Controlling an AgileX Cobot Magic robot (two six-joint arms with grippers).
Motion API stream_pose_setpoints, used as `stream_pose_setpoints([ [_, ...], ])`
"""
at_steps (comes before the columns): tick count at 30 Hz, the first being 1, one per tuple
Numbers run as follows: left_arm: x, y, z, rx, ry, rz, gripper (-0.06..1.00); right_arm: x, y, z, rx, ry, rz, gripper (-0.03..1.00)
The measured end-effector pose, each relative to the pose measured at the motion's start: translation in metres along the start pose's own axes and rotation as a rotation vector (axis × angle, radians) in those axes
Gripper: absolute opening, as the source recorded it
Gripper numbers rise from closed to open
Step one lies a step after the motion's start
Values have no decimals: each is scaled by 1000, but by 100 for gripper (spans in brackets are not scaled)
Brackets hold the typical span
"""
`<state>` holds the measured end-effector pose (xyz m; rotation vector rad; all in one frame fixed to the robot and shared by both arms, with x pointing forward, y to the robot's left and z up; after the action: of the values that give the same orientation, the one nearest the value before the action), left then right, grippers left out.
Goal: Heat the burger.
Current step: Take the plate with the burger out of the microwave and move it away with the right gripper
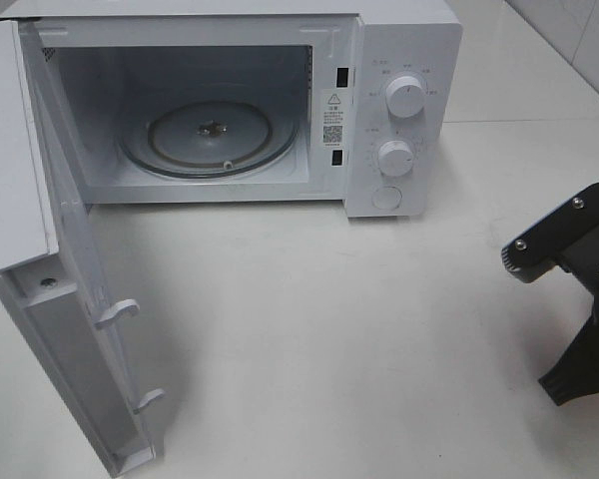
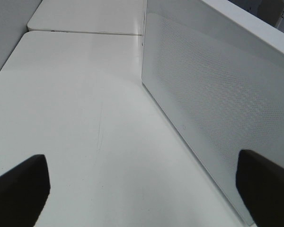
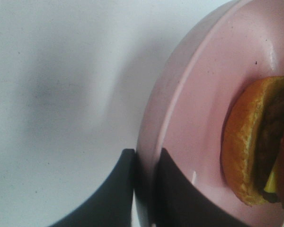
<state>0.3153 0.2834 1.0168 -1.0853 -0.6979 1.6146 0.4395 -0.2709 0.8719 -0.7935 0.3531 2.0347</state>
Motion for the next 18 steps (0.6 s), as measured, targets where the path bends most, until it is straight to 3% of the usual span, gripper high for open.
stream_pose_setpoints([
  [9,0,0,0,0,0,0,99,20,-7,-25,49,-12,-14,8],
  [18,0,0,0,0,0,0,99,21,-7,-51,90,-27,-63,9],
])
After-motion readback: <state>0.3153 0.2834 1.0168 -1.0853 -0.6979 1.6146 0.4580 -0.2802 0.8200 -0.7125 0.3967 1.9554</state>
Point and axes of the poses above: a point on each arm's last joint axis where the gripper is mounted, z pointing back along that axis away from the gripper, x along the wrist's bending axis when the last joint is at zero, y = z × x, the point moved 9 cm from there along -z, pointing out along that axis toward the gripper, and after that the axes turned 15 degrees about z, right-handed, at the moved point
